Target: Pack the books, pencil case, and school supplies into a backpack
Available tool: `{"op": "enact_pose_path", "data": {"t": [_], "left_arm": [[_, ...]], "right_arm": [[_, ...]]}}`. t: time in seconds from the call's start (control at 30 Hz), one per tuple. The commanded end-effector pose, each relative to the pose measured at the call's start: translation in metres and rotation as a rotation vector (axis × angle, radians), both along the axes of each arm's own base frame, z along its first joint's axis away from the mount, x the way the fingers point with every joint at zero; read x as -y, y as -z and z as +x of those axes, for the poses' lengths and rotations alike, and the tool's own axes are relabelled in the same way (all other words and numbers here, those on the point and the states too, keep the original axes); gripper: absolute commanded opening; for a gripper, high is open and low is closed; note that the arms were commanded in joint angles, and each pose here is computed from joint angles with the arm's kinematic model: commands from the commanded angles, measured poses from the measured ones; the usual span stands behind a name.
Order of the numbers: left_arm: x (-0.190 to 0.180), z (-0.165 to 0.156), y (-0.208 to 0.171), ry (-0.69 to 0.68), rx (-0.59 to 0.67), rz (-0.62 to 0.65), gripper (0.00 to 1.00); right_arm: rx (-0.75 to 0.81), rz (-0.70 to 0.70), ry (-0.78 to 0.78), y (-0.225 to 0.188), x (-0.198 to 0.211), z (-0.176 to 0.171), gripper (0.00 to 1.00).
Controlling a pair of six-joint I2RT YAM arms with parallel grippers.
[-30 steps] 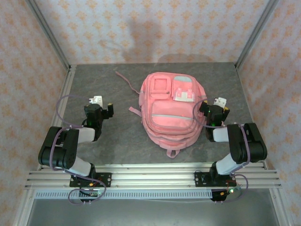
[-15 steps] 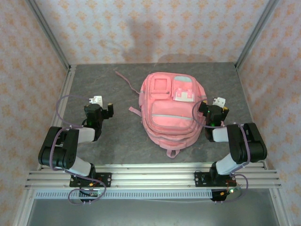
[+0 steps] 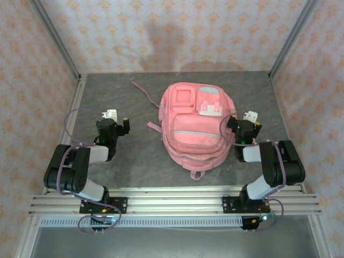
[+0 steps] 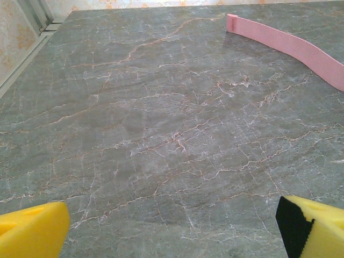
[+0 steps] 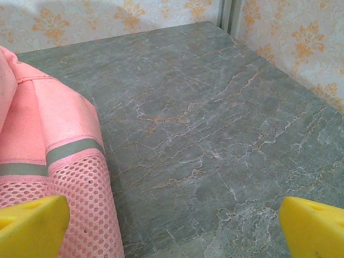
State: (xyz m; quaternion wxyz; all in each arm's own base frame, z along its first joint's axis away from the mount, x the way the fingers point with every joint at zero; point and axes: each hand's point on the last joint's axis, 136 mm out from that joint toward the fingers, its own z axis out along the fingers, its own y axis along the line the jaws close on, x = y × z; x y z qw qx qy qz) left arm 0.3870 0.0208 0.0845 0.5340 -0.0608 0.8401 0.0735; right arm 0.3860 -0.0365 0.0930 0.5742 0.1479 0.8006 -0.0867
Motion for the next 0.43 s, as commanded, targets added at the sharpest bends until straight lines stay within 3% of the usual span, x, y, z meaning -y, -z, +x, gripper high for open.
{"op": "enact_pose_path", "data": {"t": [0.0, 0.4], "left_arm": [[-0.0040, 0.0063, -0.0092, -0.019, 0.030, 0.001, 1.00], [-0.0045, 0.0062, -0.0083, -0.018, 0.027, -0.004, 1.00]], "right_arm": [[0.016, -0.005, -0.010, -0.0034, -0.0026, 0.0016, 0.99], [0.017, -0.005, -0.010, -0.0037, -0.0025, 0.0019, 0.99]]}}
